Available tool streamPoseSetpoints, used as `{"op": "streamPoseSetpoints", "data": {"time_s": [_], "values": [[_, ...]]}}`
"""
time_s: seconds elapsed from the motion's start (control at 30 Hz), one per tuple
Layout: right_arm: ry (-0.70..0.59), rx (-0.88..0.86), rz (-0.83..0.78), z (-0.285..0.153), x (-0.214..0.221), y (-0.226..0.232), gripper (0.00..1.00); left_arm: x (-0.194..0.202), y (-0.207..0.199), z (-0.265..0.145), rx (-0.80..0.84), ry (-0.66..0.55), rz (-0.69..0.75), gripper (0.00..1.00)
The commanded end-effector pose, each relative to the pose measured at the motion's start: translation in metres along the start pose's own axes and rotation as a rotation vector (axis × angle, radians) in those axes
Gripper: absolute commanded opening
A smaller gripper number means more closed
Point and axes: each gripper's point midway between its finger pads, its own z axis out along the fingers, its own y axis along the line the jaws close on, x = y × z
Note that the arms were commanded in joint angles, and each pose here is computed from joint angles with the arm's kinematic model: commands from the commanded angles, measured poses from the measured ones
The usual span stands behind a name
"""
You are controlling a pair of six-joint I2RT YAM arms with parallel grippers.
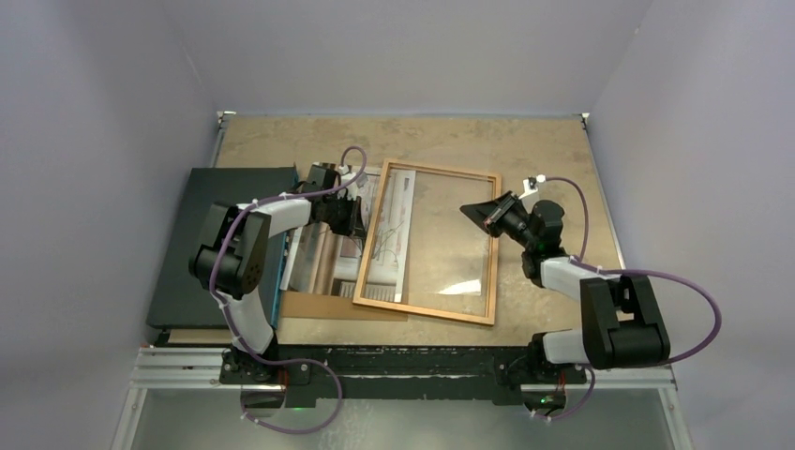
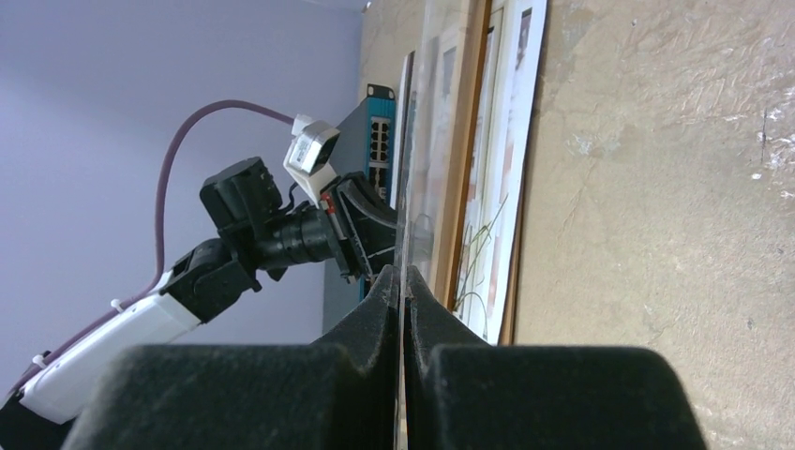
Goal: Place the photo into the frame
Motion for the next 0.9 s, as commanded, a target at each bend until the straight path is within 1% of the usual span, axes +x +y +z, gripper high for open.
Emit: {"op": "streamPoseSetpoints", "data": {"time_s": [0.0,0.17,0.37,0.63,0.87], "values": [[-0.002,-0.033,-0.024,0.006,0.001,0.007,0.00,0.012,-0.006,-0.001,0.021,0.030,-0.022,0.00],[-0.007,-0.002,-0.036,0.007,0.001,-0.001,0.00,0.012,-0.006,-0.001,0.021,0.032,-0.024,0.00],[0.019,0.073,-0.035,0.004,0.008,-0.018,0.00,0.010,-0.005,-0.002,0.013,0.026,-0.020,0.00],[0.013,0.155,-0.066,0.000,0.007,-0.035,0.00,0.010,-0.004,-0.002,0.006,0.027,-0.017,0.00],[0.014,0.175,-0.076,0.001,0.006,-0.040,0.00,0.011,-0.004,-0.002,0.005,0.028,-0.022,0.00]]}}
